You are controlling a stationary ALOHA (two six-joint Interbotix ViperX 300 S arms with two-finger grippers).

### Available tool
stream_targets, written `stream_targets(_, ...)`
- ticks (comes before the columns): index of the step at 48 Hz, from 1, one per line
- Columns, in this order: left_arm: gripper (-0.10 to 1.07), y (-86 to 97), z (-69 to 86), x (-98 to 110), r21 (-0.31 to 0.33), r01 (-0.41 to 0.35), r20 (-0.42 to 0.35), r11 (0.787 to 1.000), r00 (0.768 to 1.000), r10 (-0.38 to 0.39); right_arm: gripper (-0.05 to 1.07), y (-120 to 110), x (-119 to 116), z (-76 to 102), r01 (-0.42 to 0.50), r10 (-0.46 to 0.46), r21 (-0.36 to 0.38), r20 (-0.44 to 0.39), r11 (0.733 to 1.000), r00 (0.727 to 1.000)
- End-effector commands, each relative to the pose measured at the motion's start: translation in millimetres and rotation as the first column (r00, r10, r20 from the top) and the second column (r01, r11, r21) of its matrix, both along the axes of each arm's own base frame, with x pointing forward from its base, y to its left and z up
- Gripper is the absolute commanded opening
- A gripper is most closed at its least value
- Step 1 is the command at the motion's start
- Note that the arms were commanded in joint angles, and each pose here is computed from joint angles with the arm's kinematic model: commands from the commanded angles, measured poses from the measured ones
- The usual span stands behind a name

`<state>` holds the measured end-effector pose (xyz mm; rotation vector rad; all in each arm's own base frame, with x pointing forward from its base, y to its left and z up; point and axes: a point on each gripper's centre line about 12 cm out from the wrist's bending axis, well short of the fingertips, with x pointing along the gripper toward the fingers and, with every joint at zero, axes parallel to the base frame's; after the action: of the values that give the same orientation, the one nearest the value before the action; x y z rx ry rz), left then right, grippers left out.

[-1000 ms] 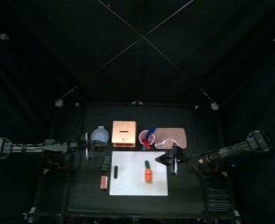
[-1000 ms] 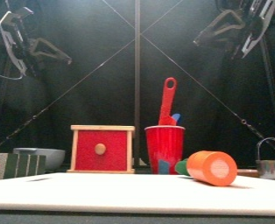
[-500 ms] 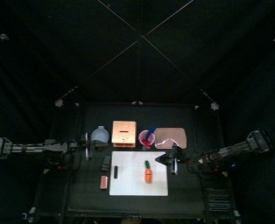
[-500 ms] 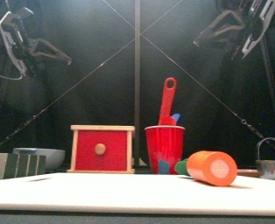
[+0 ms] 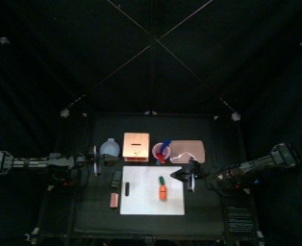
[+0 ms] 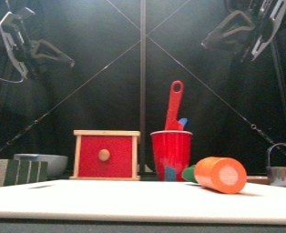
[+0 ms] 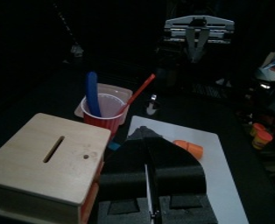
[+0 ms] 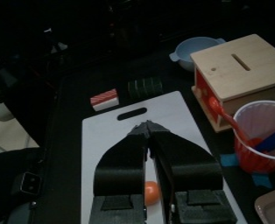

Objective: Grasp salmon sushi

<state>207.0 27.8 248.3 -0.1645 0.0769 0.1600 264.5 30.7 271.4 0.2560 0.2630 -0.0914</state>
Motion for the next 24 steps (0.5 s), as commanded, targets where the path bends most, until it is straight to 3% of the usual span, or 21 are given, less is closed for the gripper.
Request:
stream_targets(1, 0.01, -0.3, 7.7, 2.8, 0.001, 0.002, 0.020, 1.000, 1.000, -0.002, 0.41, 0.9, 1.0, 7.7, -0.004, 0.004, 0.004, 0.021, 1.000, 1.000)
stream_targets(24, 0.01, -0.1, 9.2, 2.9, 0.010, 0.002, 0.023, 1.000, 1.000, -0.003, 0.41, 0.6, 0.8, 7.1, -0.002, 0.002, 0.003, 0.020, 1.000, 1.000)
